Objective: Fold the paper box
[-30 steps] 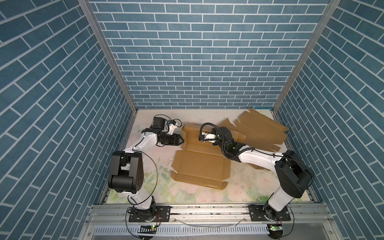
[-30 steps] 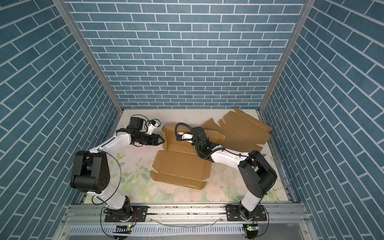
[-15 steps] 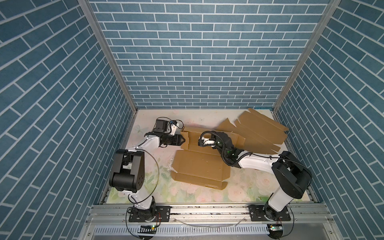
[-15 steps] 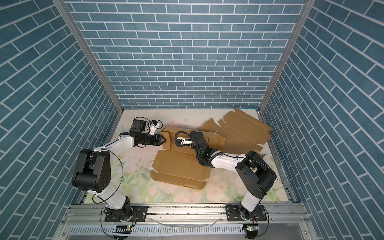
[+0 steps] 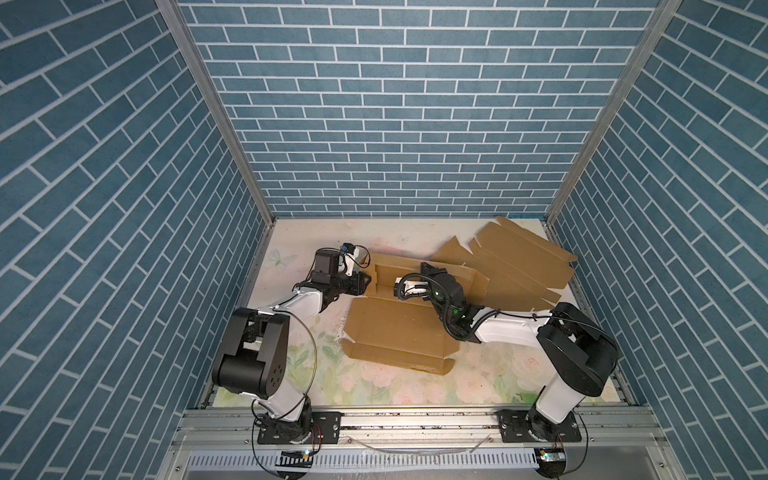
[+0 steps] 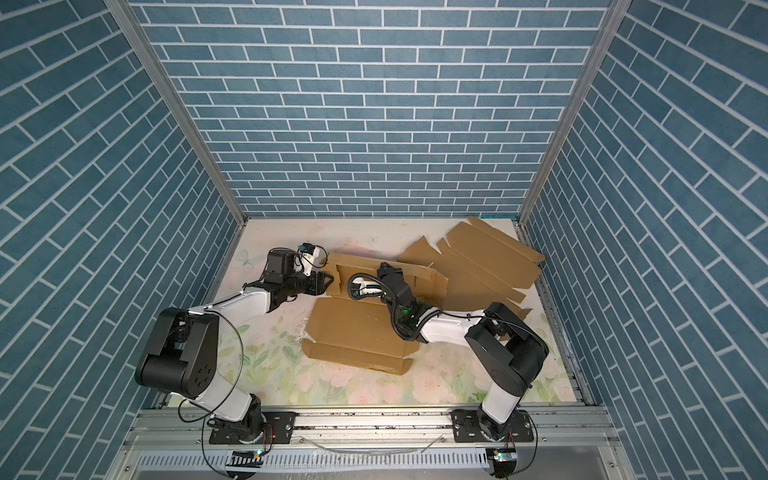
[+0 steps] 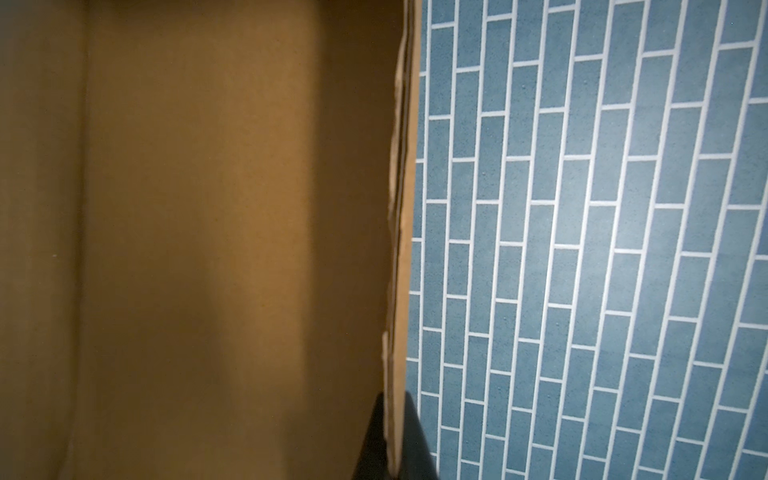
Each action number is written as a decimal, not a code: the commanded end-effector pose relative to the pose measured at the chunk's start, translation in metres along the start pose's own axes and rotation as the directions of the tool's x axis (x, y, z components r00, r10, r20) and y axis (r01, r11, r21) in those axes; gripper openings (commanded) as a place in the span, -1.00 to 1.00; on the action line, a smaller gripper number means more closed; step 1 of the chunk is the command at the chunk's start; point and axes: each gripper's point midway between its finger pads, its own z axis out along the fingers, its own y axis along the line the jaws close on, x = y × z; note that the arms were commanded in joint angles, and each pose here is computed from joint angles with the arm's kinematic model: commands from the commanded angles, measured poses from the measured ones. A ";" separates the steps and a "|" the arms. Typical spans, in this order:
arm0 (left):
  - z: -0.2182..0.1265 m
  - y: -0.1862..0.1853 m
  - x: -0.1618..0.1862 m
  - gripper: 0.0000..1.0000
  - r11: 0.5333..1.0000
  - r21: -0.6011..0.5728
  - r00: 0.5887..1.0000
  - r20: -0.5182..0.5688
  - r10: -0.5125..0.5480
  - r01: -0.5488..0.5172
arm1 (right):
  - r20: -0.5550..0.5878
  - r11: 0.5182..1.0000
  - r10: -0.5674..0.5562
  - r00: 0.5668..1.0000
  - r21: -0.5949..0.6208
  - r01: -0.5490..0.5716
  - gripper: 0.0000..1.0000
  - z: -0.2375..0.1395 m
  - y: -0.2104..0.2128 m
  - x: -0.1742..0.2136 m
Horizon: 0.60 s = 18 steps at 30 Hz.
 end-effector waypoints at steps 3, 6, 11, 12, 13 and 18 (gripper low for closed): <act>-0.005 0.005 -0.025 0.10 0.990 -0.138 0.984 0.166 0.059 -0.036 | 0.023 0.995 -0.088 0.996 -0.052 0.090 -1.00 -0.002 0.024 -0.006; -0.002 0.007 -0.028 0.02 0.984 -0.178 0.974 0.217 0.058 -0.019 | 0.024 0.995 -0.083 0.996 -0.057 0.084 -1.00 -0.002 0.025 -0.006; 0.006 -0.004 -0.029 -0.14 0.966 -0.251 0.955 0.263 0.135 -0.068 | 0.028 0.995 -0.067 0.997 -0.067 0.069 -1.00 -0.002 0.026 -0.007; 0.006 -0.006 -0.031 -0.18 0.962 -0.265 0.951 0.272 0.145 -0.071 | 0.026 0.995 -0.067 0.997 -0.071 0.069 -1.00 -0.002 0.027 -0.007; 0.006 -0.006 -0.032 -0.23 0.957 -0.282 0.948 0.280 0.153 -0.071 | 0.029 0.995 -0.066 0.997 -0.069 0.068 -1.00 -0.002 0.027 -0.008; 0.006 -0.001 -0.019 -0.61 0.926 -0.371 0.946 0.272 0.178 -0.067 | 0.034 0.996 -0.057 0.998 -0.071 0.059 -1.00 -0.002 0.027 -0.009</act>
